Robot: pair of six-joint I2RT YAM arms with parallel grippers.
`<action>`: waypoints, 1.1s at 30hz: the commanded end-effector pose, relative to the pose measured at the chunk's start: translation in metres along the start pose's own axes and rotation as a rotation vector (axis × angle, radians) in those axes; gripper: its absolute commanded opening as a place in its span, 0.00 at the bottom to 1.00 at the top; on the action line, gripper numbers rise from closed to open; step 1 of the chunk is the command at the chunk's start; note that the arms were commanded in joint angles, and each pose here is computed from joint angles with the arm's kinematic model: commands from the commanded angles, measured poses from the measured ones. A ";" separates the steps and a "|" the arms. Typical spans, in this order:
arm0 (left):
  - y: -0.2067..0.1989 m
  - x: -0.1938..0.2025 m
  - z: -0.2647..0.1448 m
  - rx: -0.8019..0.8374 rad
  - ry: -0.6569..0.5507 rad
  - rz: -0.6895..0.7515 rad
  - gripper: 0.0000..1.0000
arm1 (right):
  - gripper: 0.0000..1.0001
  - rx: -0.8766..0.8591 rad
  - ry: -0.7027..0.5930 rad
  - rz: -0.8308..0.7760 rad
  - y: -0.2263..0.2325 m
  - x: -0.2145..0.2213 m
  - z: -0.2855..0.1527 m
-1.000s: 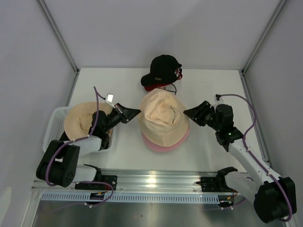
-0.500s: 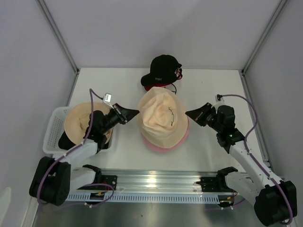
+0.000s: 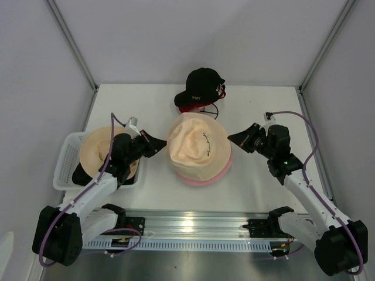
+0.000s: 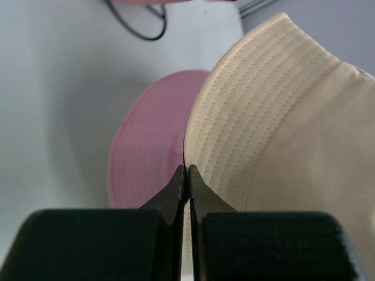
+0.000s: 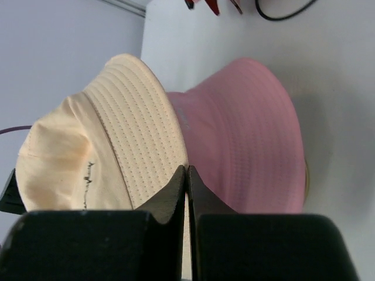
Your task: Stack the hats
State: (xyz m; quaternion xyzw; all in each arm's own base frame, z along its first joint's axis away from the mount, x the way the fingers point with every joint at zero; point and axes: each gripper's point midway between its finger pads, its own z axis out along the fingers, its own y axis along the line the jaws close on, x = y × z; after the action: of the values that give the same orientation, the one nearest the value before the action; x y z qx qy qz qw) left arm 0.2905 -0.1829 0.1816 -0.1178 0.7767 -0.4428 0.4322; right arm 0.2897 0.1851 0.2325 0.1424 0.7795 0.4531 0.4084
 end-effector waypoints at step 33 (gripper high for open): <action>0.071 0.050 0.020 -0.311 0.126 0.127 0.01 | 0.00 0.467 0.216 -0.051 -0.145 0.088 0.011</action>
State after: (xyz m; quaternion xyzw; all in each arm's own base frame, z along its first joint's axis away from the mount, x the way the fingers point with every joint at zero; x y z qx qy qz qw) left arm 0.2921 -0.1994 0.1155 -0.1044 0.8435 -0.3550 0.3892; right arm 0.2743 0.1767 0.0952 0.1718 0.8781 0.3224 0.3089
